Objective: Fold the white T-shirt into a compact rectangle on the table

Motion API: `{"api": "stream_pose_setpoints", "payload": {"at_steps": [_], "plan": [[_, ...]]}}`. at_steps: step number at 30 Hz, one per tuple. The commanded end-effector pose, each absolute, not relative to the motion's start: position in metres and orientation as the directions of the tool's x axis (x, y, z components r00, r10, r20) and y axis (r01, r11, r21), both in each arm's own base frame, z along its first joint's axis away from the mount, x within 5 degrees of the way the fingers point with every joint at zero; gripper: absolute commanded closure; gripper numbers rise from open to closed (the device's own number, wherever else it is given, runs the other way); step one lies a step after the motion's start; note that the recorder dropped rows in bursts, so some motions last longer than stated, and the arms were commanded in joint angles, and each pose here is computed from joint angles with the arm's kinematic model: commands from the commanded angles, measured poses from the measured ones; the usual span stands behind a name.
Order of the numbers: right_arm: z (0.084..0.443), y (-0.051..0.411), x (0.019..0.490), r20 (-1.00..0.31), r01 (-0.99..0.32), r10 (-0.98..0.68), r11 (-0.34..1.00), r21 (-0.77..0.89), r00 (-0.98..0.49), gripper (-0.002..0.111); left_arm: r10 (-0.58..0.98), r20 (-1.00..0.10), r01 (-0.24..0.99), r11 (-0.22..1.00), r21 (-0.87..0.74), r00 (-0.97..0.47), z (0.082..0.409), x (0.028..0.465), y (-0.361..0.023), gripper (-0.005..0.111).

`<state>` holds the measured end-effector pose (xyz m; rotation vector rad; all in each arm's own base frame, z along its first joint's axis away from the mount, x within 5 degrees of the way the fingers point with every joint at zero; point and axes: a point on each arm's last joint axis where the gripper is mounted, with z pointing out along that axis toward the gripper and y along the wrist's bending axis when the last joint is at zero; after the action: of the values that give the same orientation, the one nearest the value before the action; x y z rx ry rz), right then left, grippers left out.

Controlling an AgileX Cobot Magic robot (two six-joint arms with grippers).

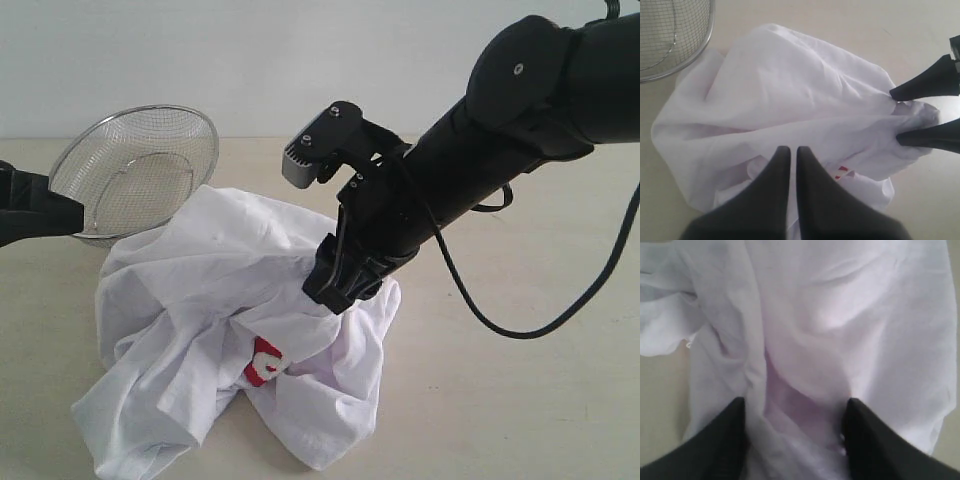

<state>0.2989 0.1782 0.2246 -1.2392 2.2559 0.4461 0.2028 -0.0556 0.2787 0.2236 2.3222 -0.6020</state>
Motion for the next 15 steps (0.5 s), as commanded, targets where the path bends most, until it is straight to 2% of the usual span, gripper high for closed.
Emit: {"api": "stream_pose_setpoints", "payload": {"at_steps": [1, 2, 8, 9, 12, 15], "plan": [[0.227, 0.179, 0.296, -0.579, -0.852, -0.677, 0.521, 0.059, -0.454, 0.103, -0.010, -0.690, 0.327, 0.875, -0.356, -0.724, 0.280, 0.201, -0.055, 0.102], [0.229, 0.179, 0.296, -0.582, -0.849, -0.672, 0.525, 0.062, -0.458, 0.108, -0.010, -0.690, 0.327, 0.875, -0.356, -0.724, 0.280, 0.201, -0.055, 0.102], [0.265, 0.173, 0.293, -0.688, -0.815, -0.605, 0.578, -0.034, -0.401, 0.109, -0.008, -0.688, 0.329, 0.874, -0.357, -0.726, 0.280, 0.201, -0.055, 0.102], [0.276, 0.171, 0.291, -0.714, -0.806, -0.585, 0.590, -0.050, -0.384, 0.109, -0.007, -0.687, 0.330, 0.874, -0.358, -0.727, 0.280, 0.200, -0.055, 0.102], [0.340, 0.165, 0.280, -0.827, -0.772, -0.488, 0.627, -0.109, -0.279, 0.109, -0.004, -0.684, 0.332, 0.872, -0.360, -0.730, 0.279, 0.200, -0.056, 0.102], [0.383, 0.159, 0.269, -0.878, -0.747, -0.436, 0.646, -0.153, -0.197, 0.109, -0.003, -0.682, 0.333, 0.871, -0.361, -0.731, 0.279, 0.200, -0.056, 0.102]]}}
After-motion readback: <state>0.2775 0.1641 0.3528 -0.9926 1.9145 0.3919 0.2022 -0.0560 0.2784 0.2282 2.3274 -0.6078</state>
